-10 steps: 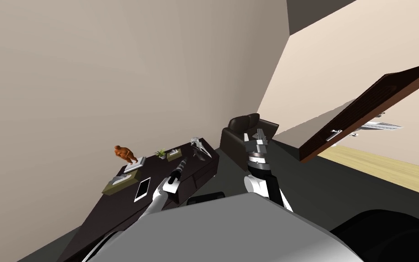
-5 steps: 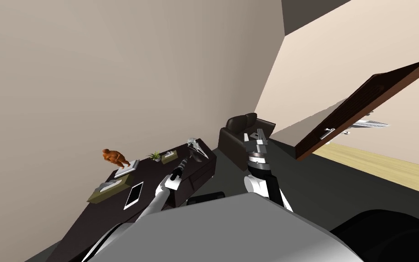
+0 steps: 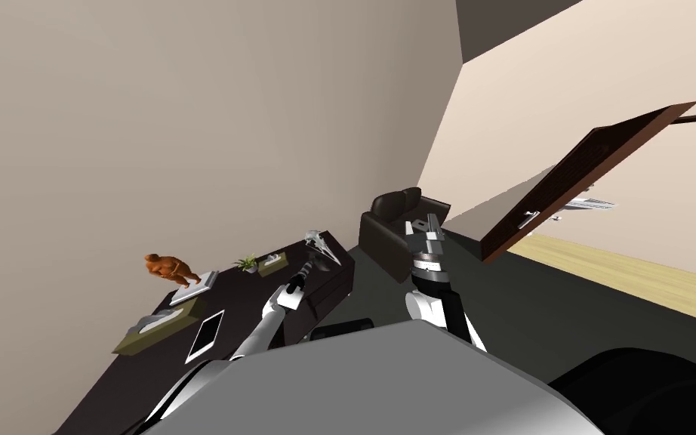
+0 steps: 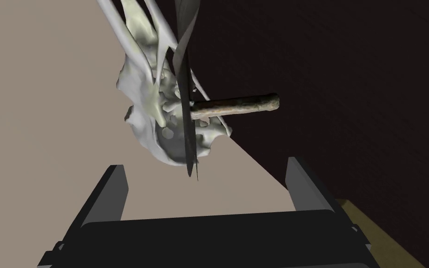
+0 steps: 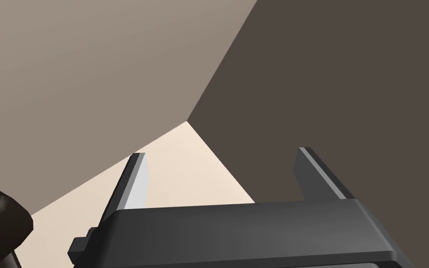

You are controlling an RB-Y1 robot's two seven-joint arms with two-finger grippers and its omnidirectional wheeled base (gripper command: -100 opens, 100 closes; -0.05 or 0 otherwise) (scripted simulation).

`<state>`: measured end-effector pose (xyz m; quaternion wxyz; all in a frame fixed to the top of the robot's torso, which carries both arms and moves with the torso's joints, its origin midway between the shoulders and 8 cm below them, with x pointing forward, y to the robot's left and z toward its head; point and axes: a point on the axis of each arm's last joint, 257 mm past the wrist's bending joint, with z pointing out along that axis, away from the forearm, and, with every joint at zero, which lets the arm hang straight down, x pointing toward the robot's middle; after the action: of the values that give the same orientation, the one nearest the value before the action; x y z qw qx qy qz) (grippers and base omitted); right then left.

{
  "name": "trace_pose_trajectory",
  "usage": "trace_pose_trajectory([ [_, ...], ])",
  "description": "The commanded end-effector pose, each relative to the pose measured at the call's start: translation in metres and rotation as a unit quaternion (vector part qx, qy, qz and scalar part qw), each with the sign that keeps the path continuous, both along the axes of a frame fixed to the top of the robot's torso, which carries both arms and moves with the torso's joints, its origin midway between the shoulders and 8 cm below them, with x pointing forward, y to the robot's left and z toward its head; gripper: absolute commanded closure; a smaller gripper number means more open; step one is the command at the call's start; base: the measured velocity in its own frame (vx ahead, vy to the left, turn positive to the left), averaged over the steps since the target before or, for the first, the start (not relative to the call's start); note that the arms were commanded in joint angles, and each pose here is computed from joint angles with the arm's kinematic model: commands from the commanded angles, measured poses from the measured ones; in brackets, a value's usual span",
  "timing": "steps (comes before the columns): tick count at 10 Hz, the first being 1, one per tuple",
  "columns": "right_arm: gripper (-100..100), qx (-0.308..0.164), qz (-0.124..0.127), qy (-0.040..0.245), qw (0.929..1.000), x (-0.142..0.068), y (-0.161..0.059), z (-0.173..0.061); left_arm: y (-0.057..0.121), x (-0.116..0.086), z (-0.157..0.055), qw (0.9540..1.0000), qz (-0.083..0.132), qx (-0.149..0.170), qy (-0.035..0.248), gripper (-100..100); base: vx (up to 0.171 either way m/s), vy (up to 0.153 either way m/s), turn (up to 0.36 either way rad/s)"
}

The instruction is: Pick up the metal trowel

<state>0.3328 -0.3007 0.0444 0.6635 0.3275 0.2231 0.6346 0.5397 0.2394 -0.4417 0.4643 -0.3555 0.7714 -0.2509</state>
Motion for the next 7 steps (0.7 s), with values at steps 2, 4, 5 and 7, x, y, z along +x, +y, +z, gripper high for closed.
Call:
trace_pose_trajectory([
  [2, 0, 0.000, 0.000, 0.000, 1.0000, 0.000, 0.000, 0.000, 0.021, -0.001, -0.002, 0.9999, 0.016, 0.001, 0.001, -100, -0.008, -0.011, -0.143],
  [4, 0, 0.000, 0.000, 0.000, 1.0000, 0.000, 0.000, 0.000, 0.062, -0.004, -0.006, 0.9988, 0.049, 0.003, 0.002, -100, -0.049, -0.003, -0.321],
  [5, 0, 0.000, 0.000, 0.000, 1.0000, 0.000, 0.000, 0.000, 0.082, -0.006, -0.007, 0.9978, 0.066, 0.003, 0.003, -100, -0.065, 0.002, -0.315],
  [7, 0, 0.000, 0.000, 0.000, 1.0000, 0.000, 0.000, 0.000, 0.120, -0.012, -0.009, 0.9951, 0.099, 0.003, 0.003, -100, -0.058, -0.016, -0.347],
])
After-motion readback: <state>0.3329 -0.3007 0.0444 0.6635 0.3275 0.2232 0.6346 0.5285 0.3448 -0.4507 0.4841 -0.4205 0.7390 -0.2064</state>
